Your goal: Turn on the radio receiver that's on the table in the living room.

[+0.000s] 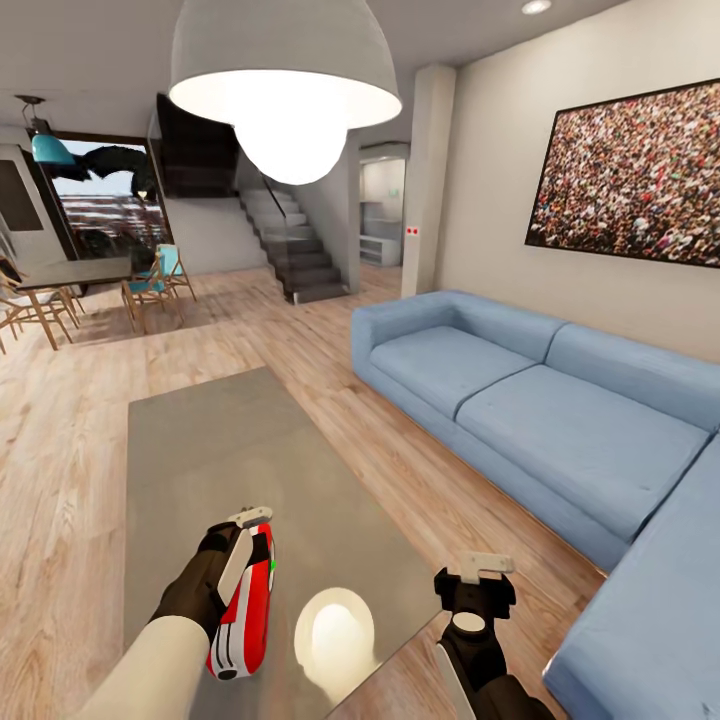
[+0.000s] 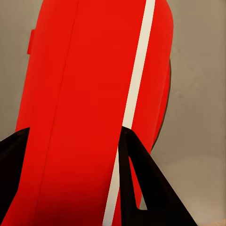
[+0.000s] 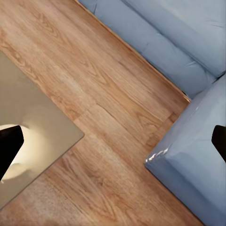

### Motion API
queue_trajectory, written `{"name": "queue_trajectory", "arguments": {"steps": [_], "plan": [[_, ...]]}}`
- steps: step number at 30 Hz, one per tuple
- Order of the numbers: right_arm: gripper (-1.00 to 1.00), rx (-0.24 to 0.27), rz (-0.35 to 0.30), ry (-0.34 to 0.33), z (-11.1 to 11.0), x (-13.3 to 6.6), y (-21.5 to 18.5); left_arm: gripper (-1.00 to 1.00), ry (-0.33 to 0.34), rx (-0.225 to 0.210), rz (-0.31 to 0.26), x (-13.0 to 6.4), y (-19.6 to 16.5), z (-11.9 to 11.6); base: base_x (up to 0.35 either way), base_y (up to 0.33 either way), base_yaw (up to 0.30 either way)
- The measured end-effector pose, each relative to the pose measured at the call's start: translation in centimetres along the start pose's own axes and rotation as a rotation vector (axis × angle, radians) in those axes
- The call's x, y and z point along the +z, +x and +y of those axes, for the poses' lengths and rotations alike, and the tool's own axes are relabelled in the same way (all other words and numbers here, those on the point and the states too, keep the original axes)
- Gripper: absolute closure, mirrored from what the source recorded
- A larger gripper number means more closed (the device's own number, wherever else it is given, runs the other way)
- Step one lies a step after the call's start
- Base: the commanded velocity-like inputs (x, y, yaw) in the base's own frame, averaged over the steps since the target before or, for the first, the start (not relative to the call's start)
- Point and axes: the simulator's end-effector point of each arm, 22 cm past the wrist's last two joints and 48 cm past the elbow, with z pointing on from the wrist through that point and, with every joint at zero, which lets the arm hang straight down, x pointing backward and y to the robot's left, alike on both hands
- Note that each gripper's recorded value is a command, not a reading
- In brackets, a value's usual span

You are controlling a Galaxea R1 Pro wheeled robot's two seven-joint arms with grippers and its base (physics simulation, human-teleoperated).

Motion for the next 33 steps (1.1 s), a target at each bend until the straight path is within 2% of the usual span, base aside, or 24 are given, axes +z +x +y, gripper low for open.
{"name": "queue_trajectory", "arguments": {"steps": [8,17,25,33], "plan": [[-1.00,0.000,0.000,0.000,0.3,0.7,0.9,1.00,0.000,-0.001,0.000,1.1,0.6,0.0,0.000,0.000,0.000],[-1.00,0.000,0.000,0.000,0.3,0.8,0.9,1.00,0.001,-0.001,0.000,1.1,0.6,0.0,0.000,0.000,0.000],[-1.00,0.000,0.001,-0.001,0.7,1.5,2.0,1.00,-0.001,0.000,0.001,2.2,1.2,0.1,0.000,0.000,0.000],[-1.00,0.000,0.001,-0.001,0.7,1.5,2.0,1.00,-0.001,-0.001,-0.001,2.2,1.2,0.1,0.000,0.000,0.000]]}}
